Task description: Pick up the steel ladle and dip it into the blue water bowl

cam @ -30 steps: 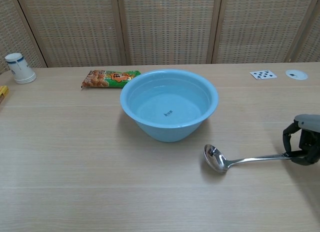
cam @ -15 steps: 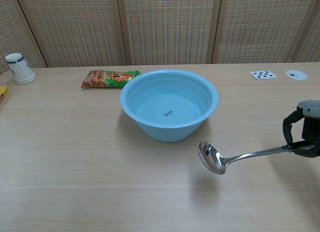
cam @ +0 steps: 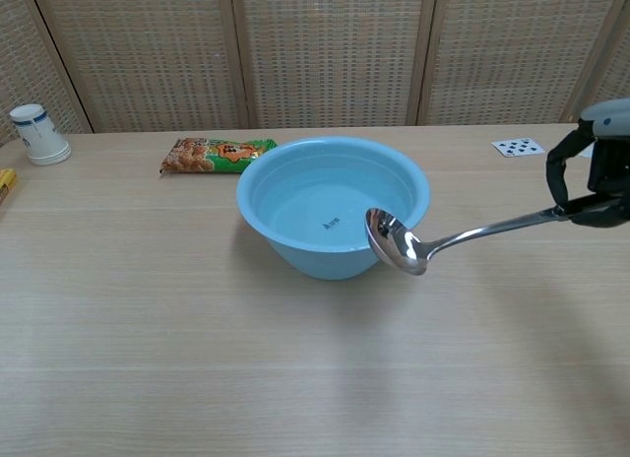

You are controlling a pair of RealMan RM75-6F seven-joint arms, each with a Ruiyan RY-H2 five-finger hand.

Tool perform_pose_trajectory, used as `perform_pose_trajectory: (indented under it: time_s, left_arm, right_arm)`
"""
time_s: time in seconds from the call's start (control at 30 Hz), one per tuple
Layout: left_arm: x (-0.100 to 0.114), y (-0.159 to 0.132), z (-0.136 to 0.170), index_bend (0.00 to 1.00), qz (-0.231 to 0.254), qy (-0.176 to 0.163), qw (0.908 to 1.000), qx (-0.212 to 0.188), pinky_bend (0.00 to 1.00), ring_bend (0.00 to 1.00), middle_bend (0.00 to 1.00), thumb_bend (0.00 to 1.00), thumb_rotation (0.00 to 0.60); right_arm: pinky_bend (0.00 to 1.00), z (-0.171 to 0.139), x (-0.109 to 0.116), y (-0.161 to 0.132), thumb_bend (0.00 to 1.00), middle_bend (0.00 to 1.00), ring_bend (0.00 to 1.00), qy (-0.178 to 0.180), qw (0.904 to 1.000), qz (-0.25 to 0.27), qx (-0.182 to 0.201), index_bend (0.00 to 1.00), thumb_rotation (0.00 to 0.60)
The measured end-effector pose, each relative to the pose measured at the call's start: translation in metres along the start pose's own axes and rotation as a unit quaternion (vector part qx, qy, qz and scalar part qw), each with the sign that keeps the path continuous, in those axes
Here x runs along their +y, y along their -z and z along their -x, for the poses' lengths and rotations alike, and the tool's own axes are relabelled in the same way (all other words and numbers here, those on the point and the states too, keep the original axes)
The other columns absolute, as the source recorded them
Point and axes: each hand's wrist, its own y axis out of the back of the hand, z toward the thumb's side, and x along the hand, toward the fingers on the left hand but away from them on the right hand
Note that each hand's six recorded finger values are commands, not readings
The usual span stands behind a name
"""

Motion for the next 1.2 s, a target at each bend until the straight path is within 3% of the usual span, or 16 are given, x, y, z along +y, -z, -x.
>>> perform_pose_trajectory:
  time_s: [0.23, 0.5, 0.83, 1.2]
  left_arm:
    - [-0.004, 0.003, -0.004, 0.0, -0.001, 0.007, 1.0, 0.006, 0.0, 0.0, 0.0, 0.0, 0.6]
    - [-0.004, 0.009, -0.006, 0.0, 0.001, 0.008, 0.9998, 0.017, 0.0, 0.0, 0.0, 0.0, 0.6]
    - [-0.009, 0.018, -0.014, 0.0, -0.001, 0.017, 0.9993, 0.035, 0.0, 0.0, 0.0, 0.0, 0.6]
    - [-0.011, 0.027, -0.02, 0.0, -0.001, 0.022, 0.9985, 0.05, 0.0, 0.0, 0.0, 0.0, 0.6]
  right_arm:
    - [1.0, 0.02, 0.045, -0.022, 0.87, 1.0, 1.0, 0.017, 0.9998, -0.003, -0.01, 0.75, 0.6]
    - [1.0, 0.064, 0.077, -0.043, 0.87, 1.0, 1.0, 0.021, 0.9966, -0.05, -0.061, 0.75, 0.6]
    - [1.0, 0.12, 0.075, -0.079, 0.87, 1.0, 1.0, 0.017, 0.9864, -0.116, -0.115, 0.75, 0.6]
    - [1.0, 0.155, 0.053, -0.101, 0.87, 1.0, 1.0, 0.006, 0.9664, -0.202, -0.158, 0.75, 0.6]
